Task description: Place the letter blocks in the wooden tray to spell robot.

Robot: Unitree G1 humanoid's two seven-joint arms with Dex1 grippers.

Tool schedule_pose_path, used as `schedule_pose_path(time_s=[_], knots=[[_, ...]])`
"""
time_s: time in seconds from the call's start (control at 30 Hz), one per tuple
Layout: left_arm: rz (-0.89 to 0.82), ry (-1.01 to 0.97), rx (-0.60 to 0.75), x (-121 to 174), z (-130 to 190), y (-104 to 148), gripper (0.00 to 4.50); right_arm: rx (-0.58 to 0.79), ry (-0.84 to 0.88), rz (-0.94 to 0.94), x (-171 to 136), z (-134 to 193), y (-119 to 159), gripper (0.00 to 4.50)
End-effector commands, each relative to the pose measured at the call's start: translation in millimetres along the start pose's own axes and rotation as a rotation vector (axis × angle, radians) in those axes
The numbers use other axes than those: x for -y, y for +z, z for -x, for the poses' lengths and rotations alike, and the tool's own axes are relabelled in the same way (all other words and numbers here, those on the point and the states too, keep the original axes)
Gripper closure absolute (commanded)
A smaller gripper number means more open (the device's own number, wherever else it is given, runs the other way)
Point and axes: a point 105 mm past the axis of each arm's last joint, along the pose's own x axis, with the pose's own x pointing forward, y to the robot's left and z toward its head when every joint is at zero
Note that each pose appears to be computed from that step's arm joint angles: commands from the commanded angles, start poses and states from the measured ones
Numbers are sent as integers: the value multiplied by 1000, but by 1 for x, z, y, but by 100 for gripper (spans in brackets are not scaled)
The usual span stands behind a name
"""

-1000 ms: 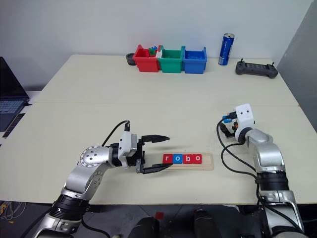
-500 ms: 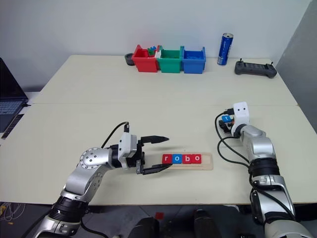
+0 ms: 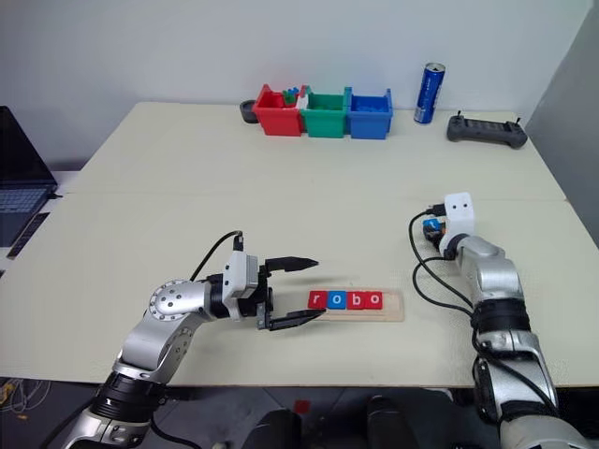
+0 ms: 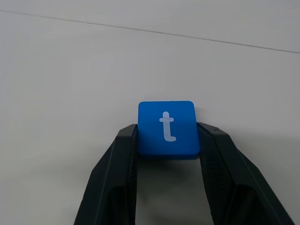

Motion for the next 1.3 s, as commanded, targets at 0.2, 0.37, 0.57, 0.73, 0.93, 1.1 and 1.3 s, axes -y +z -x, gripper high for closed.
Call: schedule_pose_path(time_s=[0.2, 0.37, 0.57, 0.73, 0.93, 1.1, 1.3], knots=[[-27, -22, 26, 5, -2, 9, 0, -104, -40, -41, -16, 87, -20, 305], [-21, -30, 28, 6, -3, 8, 0, -196, -45, -117, -32, 111, -48, 305], [-21, -46, 33, 6, -6, 8, 0, -260, -11, -135, -46, 122, -69, 163], [-26, -49, 34, 6, -6, 9, 0, -247, -19, -124, -43, 119, -68, 5], [-29, -48, 29, 7, -5, 8, 0, -139, -14, 34, -36, 109, -42, 5], [-29, -47, 28, 7, -5, 8, 0, 12, 215, 348, -44, 101, -1, 5], [-29, -48, 32, 6, -7, 8, 0, 11, 714, 517, -42, 120, -12, 5]])
